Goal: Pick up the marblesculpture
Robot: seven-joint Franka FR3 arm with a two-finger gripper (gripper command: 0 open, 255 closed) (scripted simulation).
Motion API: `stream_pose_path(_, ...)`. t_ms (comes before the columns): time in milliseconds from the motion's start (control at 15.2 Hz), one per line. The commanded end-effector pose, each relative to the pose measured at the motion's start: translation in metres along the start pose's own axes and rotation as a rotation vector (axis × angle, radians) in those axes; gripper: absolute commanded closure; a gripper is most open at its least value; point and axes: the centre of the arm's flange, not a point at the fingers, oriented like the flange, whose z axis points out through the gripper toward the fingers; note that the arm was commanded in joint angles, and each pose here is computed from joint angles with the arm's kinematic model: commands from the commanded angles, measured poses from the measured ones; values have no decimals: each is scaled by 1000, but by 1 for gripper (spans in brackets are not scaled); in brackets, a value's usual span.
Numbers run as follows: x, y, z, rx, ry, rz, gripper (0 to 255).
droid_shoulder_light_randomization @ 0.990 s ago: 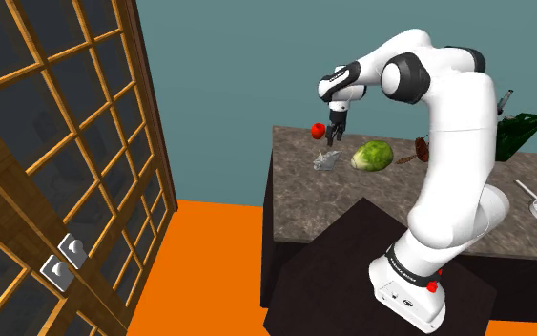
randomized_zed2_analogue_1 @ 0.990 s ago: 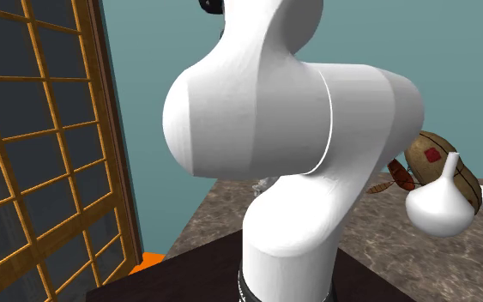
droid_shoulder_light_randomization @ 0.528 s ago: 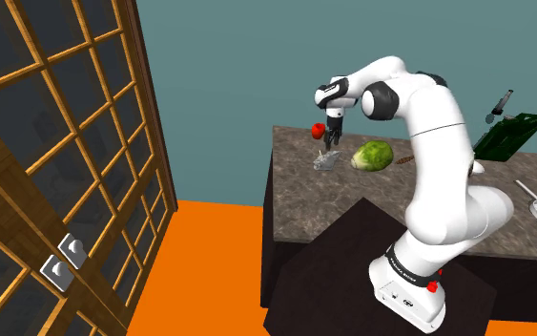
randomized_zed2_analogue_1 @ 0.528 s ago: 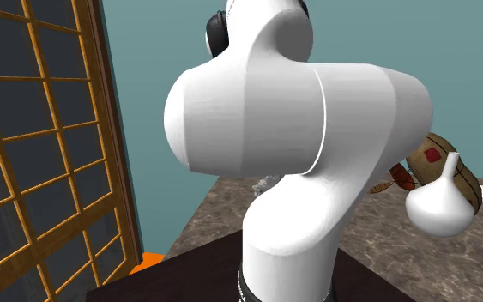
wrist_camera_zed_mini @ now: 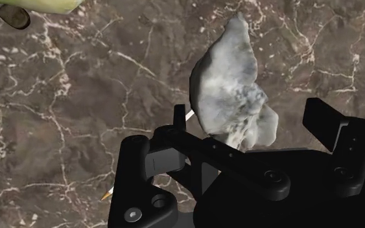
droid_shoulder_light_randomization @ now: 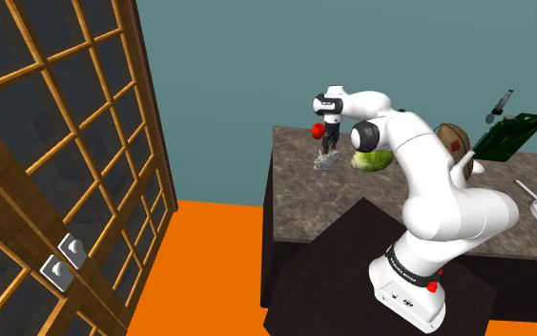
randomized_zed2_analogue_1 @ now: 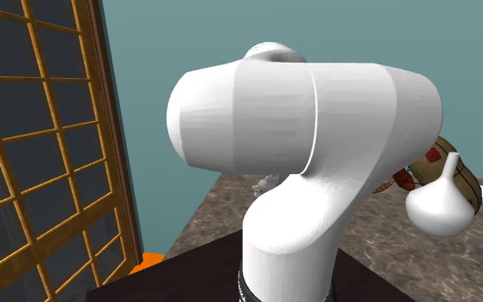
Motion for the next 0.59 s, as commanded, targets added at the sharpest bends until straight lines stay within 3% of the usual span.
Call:
stream_pose_path(0, 3, 2, 11, 0, 0, -1, 0)
stream_pose_path(330, 8, 5, 29, 0, 0, -1, 0)
stream_pose_path(396, 8, 4, 28, 0, 0, -1, 255)
stream_pose_path(528, 8, 4, 28, 0, 0, -1, 255)
